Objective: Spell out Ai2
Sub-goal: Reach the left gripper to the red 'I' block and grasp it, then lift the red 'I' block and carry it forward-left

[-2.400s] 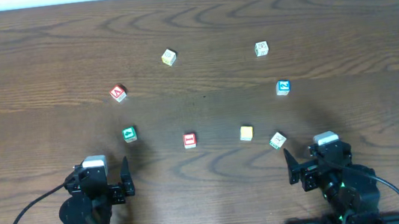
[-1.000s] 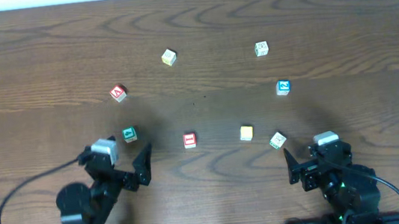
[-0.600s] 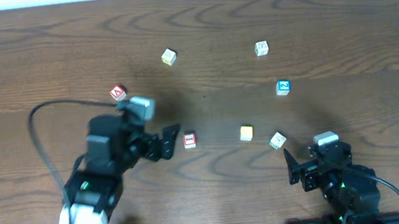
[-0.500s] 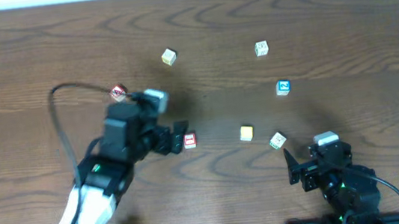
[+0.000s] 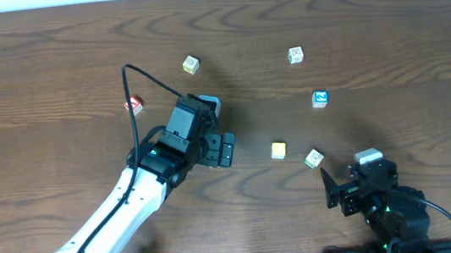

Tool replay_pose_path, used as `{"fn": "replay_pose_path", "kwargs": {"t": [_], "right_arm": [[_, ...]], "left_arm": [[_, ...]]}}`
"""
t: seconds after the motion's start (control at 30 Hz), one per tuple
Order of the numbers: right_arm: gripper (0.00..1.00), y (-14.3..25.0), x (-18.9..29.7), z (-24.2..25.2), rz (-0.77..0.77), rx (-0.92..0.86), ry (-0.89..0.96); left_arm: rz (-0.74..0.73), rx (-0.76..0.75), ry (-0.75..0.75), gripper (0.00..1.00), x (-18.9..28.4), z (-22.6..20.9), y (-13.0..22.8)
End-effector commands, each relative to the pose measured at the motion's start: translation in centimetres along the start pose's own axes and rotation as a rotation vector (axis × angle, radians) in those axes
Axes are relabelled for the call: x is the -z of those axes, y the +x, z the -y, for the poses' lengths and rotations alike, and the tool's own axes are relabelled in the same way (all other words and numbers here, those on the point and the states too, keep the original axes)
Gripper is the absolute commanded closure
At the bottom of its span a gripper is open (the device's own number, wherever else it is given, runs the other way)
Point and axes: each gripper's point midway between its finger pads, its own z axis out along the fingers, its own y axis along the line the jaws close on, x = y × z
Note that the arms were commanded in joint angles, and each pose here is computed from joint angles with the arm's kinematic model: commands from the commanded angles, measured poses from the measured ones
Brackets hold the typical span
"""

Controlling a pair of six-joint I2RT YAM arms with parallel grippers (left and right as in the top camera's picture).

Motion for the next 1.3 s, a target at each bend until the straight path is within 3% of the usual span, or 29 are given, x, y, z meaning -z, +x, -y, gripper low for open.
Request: {"fn": "replay_pose_path", "kwargs": {"t": [0.0, 0.2, 0.6, 1.0, 1.1, 1.27], "right_arm": [[0.01, 0.5, -0.2, 0.0, -0.009, -0.007, -0.001], [0.01, 0.5, -0.2, 0.0, -0.009, -0.007, -0.001], [0.01, 0.5, -0.2, 0.0, -0.009, -0.007, -0.001], [0.01, 0.5, -0.2, 0.0, -0.009, -0.007, -0.001], [0.01, 0.5, -0.2, 0.0, -0.01, -0.007, -0.001], [0.01, 0.5, -0.2, 0.0, -0.01, -0.007, -0.001]], "left_arm": [[-0.043, 0.016, 0.01, 0.05, -0.5, 0.2, 0.6], [-0.131, 0.045, -0.016, 0.05, -2.3, -0.4, 2.4], [-0.247, 0.314, -0.088, 0.0, -5.4, -1.6, 5.3], [-0.256, 0.354, -0.1, 0.3, -6.5, -1.9, 5.6], [-0.257, 0.354, -0.104, 0.41, -6.6, -1.9, 5.7], [-0.254, 0.353, -0.106, 0.49, -6.6, -2.0, 5.6]]}}
